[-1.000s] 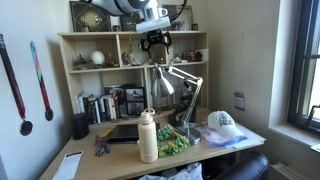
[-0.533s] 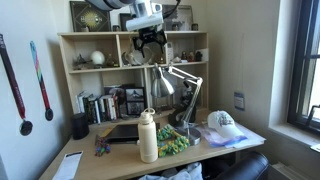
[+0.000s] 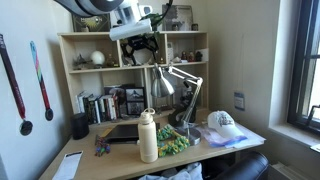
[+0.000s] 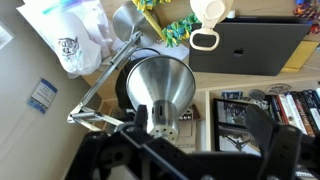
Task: Twist the knob on the lamp head
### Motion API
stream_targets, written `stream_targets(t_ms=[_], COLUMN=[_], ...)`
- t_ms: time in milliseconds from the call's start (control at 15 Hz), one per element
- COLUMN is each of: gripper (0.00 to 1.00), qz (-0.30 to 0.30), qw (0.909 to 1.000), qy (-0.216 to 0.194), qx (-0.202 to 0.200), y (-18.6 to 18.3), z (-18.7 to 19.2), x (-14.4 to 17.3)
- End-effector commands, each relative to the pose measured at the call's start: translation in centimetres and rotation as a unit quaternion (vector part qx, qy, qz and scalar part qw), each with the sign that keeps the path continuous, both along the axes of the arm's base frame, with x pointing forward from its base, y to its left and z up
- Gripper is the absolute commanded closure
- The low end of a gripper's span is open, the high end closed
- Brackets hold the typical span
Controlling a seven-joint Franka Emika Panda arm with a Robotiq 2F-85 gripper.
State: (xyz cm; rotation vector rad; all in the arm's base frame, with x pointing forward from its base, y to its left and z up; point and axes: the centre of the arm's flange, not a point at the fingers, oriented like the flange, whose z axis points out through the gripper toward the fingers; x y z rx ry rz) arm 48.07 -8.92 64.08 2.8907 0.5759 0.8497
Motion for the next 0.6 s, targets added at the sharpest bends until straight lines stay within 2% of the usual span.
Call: stream_targets(t_ms=[0,267,533], gripper=[0.00,0.00,0.00], qz=[0.003,0.009,0.014], qw=[0.9997,0.9997,0.9999], qy=[-0.024,-0.024,-0.008], qx=[0.004,0.001,-0.002], y=[0.6,1.3,1.3], z=[-2.2,-3.3,-3.6], x=[-4.2,-5.6,-4.7])
